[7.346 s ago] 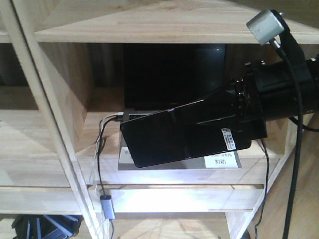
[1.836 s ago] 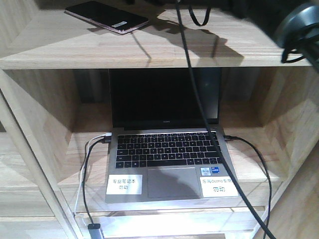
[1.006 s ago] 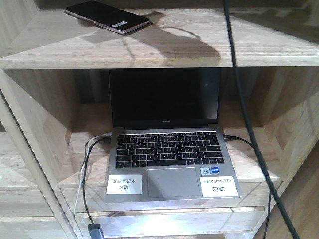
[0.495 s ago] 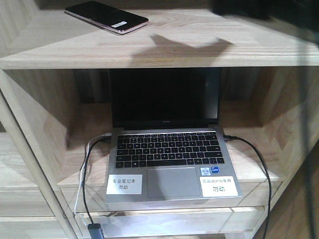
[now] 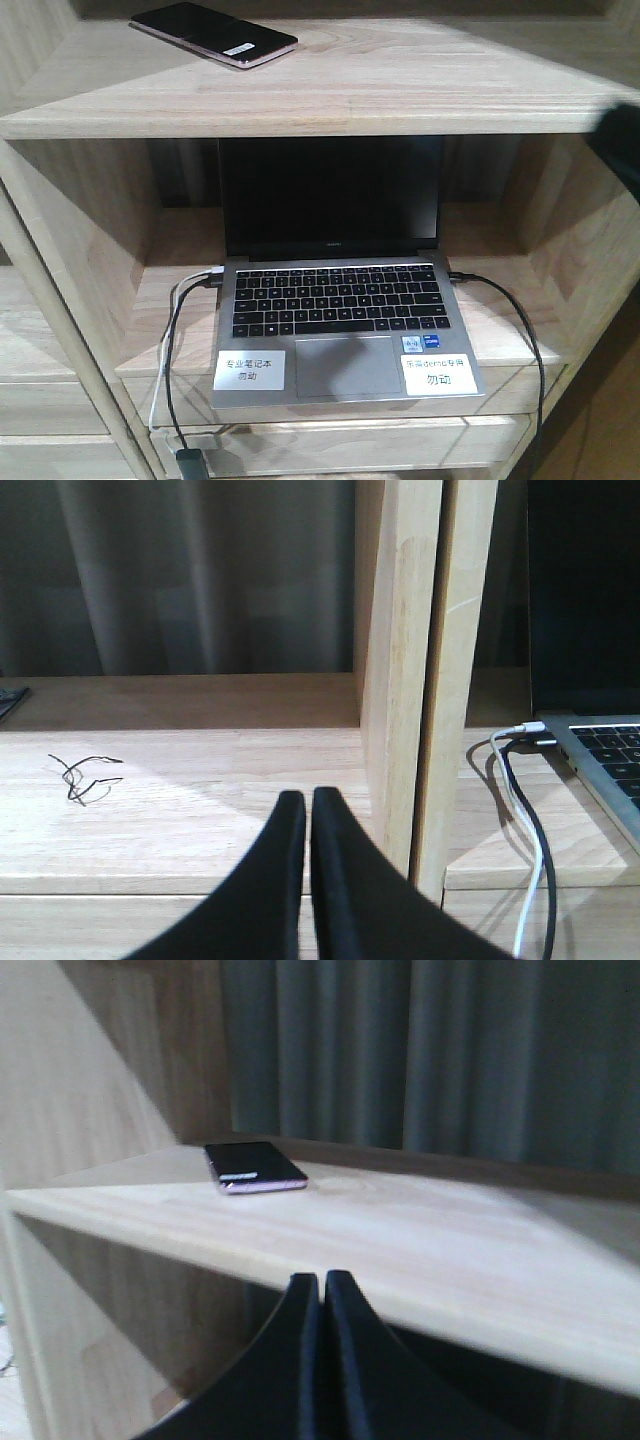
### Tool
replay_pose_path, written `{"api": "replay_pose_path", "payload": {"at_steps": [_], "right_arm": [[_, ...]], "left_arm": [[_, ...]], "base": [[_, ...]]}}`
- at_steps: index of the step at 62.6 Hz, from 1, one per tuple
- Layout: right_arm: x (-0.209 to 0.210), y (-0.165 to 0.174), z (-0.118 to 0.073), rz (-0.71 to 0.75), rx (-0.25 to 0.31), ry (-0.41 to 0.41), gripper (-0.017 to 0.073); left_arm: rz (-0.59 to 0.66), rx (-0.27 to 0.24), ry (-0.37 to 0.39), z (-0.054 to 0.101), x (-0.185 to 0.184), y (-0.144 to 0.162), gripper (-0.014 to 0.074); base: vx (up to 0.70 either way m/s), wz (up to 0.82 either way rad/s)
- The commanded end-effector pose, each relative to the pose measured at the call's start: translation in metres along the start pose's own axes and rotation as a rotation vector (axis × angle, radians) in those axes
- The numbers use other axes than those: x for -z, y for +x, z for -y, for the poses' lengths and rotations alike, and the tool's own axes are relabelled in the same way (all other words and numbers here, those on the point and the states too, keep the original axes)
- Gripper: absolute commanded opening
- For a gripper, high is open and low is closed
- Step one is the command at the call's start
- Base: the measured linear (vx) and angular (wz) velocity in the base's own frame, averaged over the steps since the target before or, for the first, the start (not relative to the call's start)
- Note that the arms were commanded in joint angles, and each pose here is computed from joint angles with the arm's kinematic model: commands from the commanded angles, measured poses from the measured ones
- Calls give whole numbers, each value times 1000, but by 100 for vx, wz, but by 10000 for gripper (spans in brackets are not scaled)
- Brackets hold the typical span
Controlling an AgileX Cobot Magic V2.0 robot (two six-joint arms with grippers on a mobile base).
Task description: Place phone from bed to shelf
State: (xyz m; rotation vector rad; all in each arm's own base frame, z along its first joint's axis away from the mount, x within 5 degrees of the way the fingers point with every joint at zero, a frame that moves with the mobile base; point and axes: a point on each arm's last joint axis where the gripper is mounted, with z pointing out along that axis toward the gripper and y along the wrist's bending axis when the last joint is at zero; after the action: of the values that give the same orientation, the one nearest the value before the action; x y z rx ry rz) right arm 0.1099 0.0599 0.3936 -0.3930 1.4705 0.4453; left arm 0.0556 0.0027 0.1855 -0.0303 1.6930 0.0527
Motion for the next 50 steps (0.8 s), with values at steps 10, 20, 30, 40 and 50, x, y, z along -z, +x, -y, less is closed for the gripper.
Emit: {"api": "replay_pose_path", "payload": {"at_steps": [10, 20, 30, 40, 50], "right_arm": [[43, 28, -3, 90, -92, 26, -5], [62, 55, -5, 105, -123, 21, -5], [71, 76, -6, 100, -123, 22, -5], [71, 83, -6, 82, -125, 18, -5], [70, 83, -6, 80, -125, 17, -5]], "left_arm": [[71, 9, -3, 0, 0, -4, 1], [71, 9, -3, 0, 0, -4, 1], [71, 9, -3, 0, 0, -4, 1], [71, 9, -3, 0, 0, -4, 1], [71, 9, -3, 0, 0, -4, 1]], "base": [[0, 0], [0, 0], [0, 0], [0, 0], [0, 0]]}}
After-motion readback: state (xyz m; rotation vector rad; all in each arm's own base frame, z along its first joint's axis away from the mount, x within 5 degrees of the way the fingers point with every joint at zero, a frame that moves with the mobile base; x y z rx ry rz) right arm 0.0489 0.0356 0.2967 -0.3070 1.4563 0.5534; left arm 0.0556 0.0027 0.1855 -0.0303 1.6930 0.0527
